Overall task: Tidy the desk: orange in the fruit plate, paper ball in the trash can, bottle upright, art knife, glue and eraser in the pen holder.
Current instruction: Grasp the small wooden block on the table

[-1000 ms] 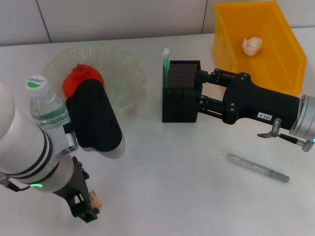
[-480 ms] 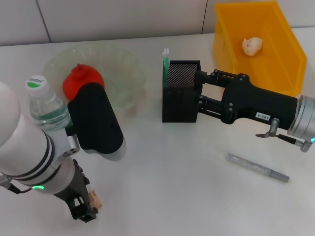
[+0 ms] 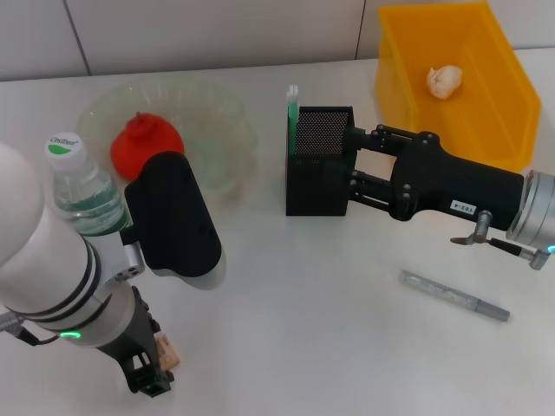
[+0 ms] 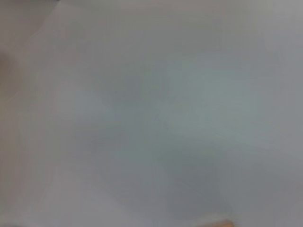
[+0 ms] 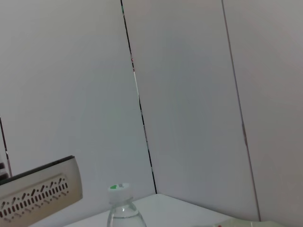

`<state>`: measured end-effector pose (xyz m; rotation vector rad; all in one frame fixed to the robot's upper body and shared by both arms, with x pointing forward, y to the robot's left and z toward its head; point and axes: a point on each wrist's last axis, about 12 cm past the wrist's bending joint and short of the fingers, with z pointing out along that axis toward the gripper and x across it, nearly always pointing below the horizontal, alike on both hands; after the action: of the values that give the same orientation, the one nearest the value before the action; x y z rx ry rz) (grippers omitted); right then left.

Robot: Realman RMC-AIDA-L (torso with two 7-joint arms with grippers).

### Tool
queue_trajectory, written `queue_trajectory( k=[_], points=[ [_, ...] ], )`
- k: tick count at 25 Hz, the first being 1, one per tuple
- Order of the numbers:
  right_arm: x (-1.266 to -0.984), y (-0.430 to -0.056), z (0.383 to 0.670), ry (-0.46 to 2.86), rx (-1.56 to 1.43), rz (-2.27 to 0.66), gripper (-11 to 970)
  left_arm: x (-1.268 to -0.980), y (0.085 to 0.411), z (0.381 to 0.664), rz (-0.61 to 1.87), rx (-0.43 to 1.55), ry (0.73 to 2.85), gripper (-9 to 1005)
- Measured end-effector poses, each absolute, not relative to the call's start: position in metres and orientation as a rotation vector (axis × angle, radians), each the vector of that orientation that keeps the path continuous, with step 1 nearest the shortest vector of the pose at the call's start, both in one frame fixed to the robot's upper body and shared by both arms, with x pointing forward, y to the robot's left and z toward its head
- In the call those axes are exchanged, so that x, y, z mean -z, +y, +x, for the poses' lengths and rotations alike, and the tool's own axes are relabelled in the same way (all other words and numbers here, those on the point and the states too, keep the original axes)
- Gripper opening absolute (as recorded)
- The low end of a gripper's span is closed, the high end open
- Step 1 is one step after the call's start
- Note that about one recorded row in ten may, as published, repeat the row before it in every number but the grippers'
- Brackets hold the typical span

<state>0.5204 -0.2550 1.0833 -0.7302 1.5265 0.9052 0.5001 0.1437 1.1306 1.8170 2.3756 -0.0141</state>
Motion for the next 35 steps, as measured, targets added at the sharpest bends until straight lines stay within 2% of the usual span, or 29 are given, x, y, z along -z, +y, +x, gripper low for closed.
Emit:
queue_trajectory(
  k=[28,34,35],
  points=[
    [-1.0833,-0.2553,0.5206,1.527,-0.903,-0.728,663,-1.1259,0.1401,0.5028,1.829,0.004,2.378,612],
    [-1.0833,-0.2553,0.5206,1.527,-0.903,-0.728,667,-1.1257,0.1402,0.5028,1.829,0.004,2.380,450],
    [-1.0833,-0.2553,0.5206,1.527,-0.903,-0.728,668,-1.1255,0.1401,0.5026,1.830,0.004,2.380,450]
  ],
)
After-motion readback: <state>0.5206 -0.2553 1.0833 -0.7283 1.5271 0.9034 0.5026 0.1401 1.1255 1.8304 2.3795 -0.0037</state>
